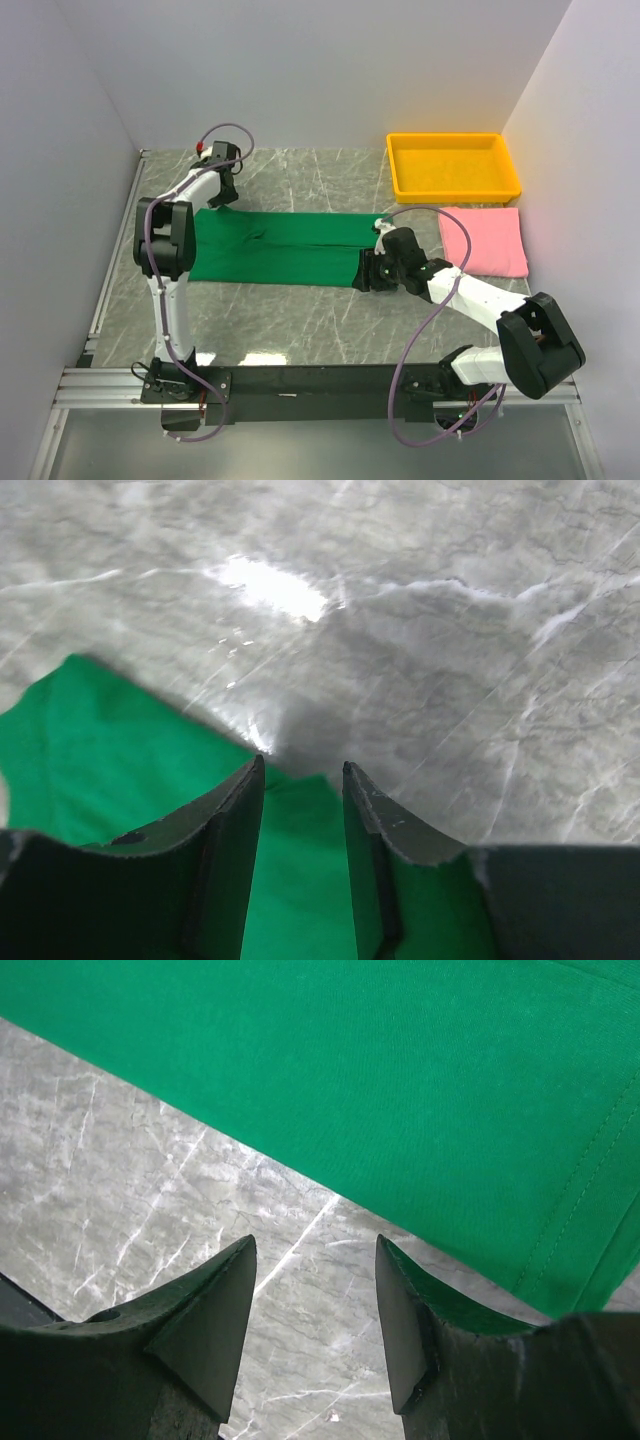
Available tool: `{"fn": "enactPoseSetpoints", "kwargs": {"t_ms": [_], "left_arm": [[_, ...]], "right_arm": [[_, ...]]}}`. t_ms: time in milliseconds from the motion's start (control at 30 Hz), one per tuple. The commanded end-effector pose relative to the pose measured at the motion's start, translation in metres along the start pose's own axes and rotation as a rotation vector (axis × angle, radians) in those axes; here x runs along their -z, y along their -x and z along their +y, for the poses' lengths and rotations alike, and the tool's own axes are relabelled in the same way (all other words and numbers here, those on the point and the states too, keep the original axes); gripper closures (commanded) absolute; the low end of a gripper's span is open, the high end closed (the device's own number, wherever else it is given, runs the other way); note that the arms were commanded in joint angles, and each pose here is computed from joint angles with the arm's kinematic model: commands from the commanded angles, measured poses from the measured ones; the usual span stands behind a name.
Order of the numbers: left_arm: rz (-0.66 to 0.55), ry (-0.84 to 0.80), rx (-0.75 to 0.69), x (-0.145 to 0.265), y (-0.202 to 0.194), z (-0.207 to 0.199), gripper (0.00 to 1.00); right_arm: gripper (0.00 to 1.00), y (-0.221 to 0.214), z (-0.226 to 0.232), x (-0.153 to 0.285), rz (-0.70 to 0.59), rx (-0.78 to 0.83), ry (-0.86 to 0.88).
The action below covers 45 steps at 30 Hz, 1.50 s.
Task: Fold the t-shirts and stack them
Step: Fold the tshirt
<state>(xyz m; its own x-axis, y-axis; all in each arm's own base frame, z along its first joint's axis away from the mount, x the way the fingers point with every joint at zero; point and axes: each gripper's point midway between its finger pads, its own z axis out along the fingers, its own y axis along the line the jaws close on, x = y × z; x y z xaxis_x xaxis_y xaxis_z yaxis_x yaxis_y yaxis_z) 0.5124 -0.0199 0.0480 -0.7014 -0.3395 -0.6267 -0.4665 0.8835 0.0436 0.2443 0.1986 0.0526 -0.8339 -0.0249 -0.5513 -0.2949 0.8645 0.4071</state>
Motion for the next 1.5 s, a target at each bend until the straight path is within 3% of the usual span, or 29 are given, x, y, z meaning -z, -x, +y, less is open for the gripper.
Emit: {"fn": "enactPoseSetpoints", "kwargs": {"t_ms": [0,233,400,433,600,1000,1300,1367,1433,1467], "left_arm": [[-0.036,-0.048,0.000,-0.001,0.020,-0.013,0.57],[-0.014,-0.048,-0.004,-0.011,0.011,-0.015,0.63],[-0.008,-0.036,-0.011,-0.013,0.007,-0.012,0.83],[-0.009,-0.035,-0.011,-0.013,0.007,-0.012,0.91],[-0.010,-0.027,-0.018,-0.012,0.006,-0.009,0.99],[-0.118,-0.009,0.025,0.012,0.047,0.003,0.99],[-0.094,-0.044,0.036,0.012,0.047,0.001,0.99],[-0.067,-0.059,0.038,0.010,0.040,-0.002,0.81],[-0.042,-0.076,0.038,0.007,0.031,-0.004,0.68],[-0.034,-0.081,0.035,0.004,0.028,-0.005,0.66]], "right_arm": [[0.42,0.000,0.003,-0.001,0.003,0.023,0.011],[0.42,0.000,0.003,-0.001,0.005,0.023,0.003],[0.43,0.000,0.004,-0.002,0.008,0.022,0.007],[0.43,0.000,0.004,-0.002,0.009,0.024,0.008],[0.43,0.001,0.004,-0.001,0.005,0.024,0.006],[0.43,0.003,0.006,0.000,-0.001,0.028,0.006],[0.43,0.003,0.005,-0.001,0.003,0.027,0.001],[0.43,0.003,0.007,-0.002,0.006,0.027,0.007],[0.43,0.003,0.007,-0.003,0.009,0.024,0.010],[0.43,0.003,0.007,-0.003,0.009,0.026,0.013]]}}
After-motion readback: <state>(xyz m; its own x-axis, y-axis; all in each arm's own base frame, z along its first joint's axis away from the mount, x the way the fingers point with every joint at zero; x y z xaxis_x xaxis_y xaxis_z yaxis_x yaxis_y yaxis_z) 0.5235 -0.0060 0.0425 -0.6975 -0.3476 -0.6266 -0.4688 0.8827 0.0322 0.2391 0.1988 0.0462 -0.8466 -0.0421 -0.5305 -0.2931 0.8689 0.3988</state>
